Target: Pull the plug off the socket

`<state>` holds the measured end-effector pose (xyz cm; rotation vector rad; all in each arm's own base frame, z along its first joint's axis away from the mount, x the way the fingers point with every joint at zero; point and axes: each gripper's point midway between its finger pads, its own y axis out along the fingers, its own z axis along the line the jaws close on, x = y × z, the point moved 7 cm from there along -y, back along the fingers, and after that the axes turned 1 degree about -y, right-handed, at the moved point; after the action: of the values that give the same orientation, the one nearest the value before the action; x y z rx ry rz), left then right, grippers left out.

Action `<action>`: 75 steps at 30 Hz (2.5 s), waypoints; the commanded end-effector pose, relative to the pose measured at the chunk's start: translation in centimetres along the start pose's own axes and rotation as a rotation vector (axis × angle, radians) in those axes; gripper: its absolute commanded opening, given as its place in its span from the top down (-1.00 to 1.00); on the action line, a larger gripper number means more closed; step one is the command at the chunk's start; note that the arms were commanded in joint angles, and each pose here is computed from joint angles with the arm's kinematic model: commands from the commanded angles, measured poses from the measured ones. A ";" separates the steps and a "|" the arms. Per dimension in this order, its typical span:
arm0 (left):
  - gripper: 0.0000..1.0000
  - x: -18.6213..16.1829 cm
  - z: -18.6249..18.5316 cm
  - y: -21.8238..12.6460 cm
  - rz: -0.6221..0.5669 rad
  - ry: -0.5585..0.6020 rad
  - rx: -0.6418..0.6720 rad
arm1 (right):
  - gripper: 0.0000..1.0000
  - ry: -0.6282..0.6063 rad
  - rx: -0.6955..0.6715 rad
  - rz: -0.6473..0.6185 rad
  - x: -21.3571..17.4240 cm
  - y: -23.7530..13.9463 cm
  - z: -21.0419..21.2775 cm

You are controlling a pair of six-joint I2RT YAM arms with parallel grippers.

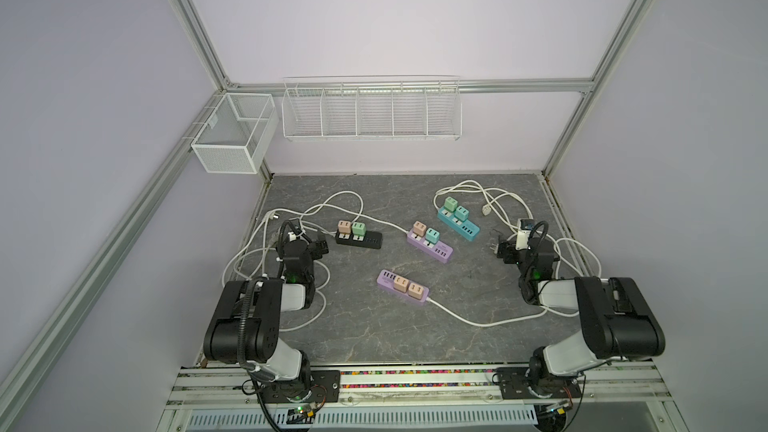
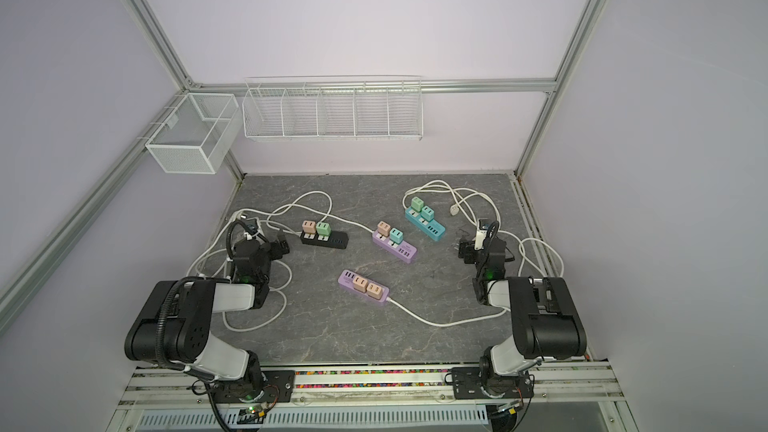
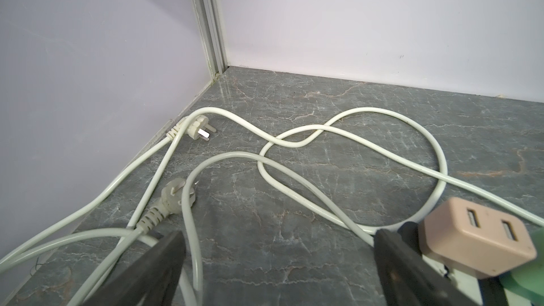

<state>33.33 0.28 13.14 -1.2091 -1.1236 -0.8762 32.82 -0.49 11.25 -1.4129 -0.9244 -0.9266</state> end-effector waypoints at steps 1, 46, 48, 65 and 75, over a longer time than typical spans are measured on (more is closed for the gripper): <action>-1.00 1.3 0.0 -0.5 -0.032 0.002 0.000 | -0.76 0.001 -0.045 -0.058 1.5 -1.5 -0.5; -1.00 5.6 -1.2 -10.6 0.302 -0.740 -0.163 | -0.76 0.100 0.433 0.279 11.4 -9.7 13.7; -1.00 5.5 -1.8 -10.8 0.328 -0.748 -0.187 | -0.76 0.061 0.487 0.289 11.4 -9.7 15.4; -0.89 4.9 -4.4 -10.7 0.457 -0.826 -0.304 | -0.77 -0.242 0.877 0.364 9.5 -8.5 29.5; -0.57 3.6 -5.2 -9.0 0.499 -0.868 -0.302 | -0.93 -0.397 0.995 0.395 8.2 -6.4 34.1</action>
<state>26.02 -6.01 18.36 -2.0983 -1.2366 -0.0928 30.98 33.13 20.12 -0.8732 -1.0592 0.0819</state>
